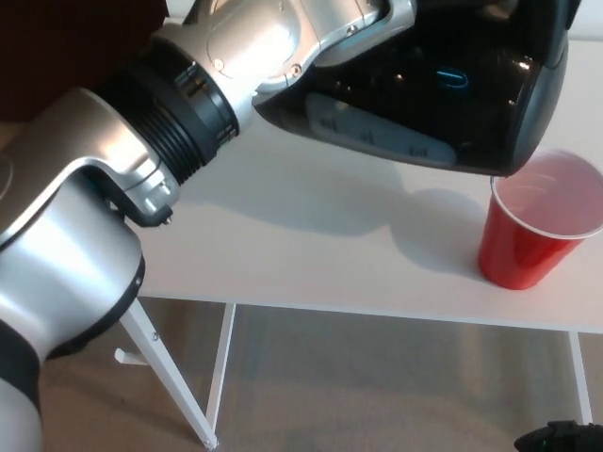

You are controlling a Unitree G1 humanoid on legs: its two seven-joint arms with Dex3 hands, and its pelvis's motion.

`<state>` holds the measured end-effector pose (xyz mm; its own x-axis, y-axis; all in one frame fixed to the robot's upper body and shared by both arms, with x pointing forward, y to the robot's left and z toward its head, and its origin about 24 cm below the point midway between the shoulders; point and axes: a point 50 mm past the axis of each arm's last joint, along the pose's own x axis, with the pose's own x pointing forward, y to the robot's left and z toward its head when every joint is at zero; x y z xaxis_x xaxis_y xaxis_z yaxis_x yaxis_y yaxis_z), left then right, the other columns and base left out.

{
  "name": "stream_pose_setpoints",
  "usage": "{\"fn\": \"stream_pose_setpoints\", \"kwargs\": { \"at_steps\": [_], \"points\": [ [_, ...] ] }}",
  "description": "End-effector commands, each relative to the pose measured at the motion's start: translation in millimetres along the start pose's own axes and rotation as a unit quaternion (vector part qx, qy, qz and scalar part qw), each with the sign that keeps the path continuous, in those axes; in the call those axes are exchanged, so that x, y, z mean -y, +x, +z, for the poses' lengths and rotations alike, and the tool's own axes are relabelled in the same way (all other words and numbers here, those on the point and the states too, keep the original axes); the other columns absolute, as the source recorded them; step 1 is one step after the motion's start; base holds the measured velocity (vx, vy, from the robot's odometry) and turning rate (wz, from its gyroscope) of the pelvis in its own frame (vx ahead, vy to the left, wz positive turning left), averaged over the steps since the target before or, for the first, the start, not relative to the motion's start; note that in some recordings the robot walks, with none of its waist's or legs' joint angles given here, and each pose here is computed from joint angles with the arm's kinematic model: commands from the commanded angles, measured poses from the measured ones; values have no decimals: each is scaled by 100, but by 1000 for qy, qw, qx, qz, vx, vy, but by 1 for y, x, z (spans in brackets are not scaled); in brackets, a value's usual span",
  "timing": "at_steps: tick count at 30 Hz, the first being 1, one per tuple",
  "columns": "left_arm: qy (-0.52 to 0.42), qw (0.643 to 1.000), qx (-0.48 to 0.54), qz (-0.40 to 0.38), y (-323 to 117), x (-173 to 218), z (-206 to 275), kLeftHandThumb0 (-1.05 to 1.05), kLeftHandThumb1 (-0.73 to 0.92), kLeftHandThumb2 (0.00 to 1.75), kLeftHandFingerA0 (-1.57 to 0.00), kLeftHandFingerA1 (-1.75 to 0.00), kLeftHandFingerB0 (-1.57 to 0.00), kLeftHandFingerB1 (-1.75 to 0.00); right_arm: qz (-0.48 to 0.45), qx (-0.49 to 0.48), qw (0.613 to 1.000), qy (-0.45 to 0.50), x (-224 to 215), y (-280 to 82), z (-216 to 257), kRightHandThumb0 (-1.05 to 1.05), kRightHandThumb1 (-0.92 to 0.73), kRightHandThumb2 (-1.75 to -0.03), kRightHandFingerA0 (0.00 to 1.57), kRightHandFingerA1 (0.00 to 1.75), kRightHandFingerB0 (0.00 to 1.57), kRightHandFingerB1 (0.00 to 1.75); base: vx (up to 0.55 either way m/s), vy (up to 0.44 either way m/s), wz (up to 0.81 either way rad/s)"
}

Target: The robot walk towards a table in front and uses its left hand to pick up the pot from the base and pour water to the cup on the right hand side

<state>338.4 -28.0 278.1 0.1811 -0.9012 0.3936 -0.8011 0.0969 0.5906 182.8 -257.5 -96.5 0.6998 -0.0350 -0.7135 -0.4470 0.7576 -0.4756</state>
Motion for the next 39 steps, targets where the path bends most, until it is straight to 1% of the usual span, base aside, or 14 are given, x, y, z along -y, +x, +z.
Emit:
{"fn": "stream_pose_setpoints", "kwargs": {
  "at_steps": [1,11,14,17,18,21,23,24,27,29,30,34,37,39],
  "points": [
    [42,998,42,0,4,-6,-3,-47,50,59,-109,-159,-89,-58,-2,-10,1000,0,1,-1,-4,-38,-63,-57,74,58,55,45,0,0,0],
    [44,996,83,4,3,-7,-2,-48,58,66,-102,-166,-87,-91,-2,-3,1000,7,5,0,-2,-37,-63,-58,74,60,55,46,0,0,0],
    [46,995,84,6,4,-7,0,-47,55,61,-105,-166,-86,-75,-3,-4,1000,9,5,-1,-1,-37,-63,-57,73,58,55,46,0,0,0],
    [9,998,63,-1,4,-4,1,-43,62,62,-100,-174,-76,-105,-3,-3,1000,8,4,0,0,-36,-63,-58,73,59,54,47,0,0,0],
    [14,998,66,-5,4,-4,1,-43,54,60,-105,-164,-84,-65,-3,-3,1000,10,5,0,1,-36,-63,-58,72,59,54,47,0,0,0],
    [30,997,72,4,4,-5,0,-43,56,61,-104,-169,-81,-95,-3,-5,1000,12,6,0,1,-36,-63,-58,72,58,54,46,0,0,0],
    [11,999,45,14,2,-5,-1,-44,53,60,-105,-168,-86,-77,-4,-5,1000,9,6,0,1,-37,-63,-58,72,58,54,46,0,0,0],
    [-60,997,-33,29,2,-4,-3,-36,53,56,-110,-152,-83,-49,-5,-3,1000,10,5,0,3,-36,-63,-58,73,59,55,46,0,0,0],
    [-141,982,-119,37,1,-4,-9,-42,48,68,-109,-149,-76,-57,-4,2,1000,13,4,1,6,-36,-63,-58,73,59,54,46,0,0,0],
    [-232,949,-209,55,1,-7,-20,-18,60,58,-94,-162,-82,-62,-2,3,1000,17,3,1,6,-35,-63,-58,72,59,54,47,0,0,0],
    [-293,910,-286,67,-3,-10,-37,-7,72,60,-82,-168,-70,-117,-3,6,1000,13,3,1,8,-35,-63,-58,73,60,55,48,0,0,0],
    [-411,779,-461,106,-23,-13,-86,-13,79,70,-88,-159,-76,-116,-4,12,1000,6,7,1,9,-36,-63,-58,72,59,54,47,0,0,0],
    [-437,726,-517,119,-40,-11,-105,-15,80,70,-102,-126,-80,-98,0,12,1000,2,7,1,9,-37,-62,-58,76,61,55,47,0,0,0],
    [-453,683,-556,133,-56,-8,-119,-15,78,69,-105,-125,-80,-95,0,15,1000,5,7,1,10,-36,-62,-58,75,61,55,47,0,0,0]
  ]
}}
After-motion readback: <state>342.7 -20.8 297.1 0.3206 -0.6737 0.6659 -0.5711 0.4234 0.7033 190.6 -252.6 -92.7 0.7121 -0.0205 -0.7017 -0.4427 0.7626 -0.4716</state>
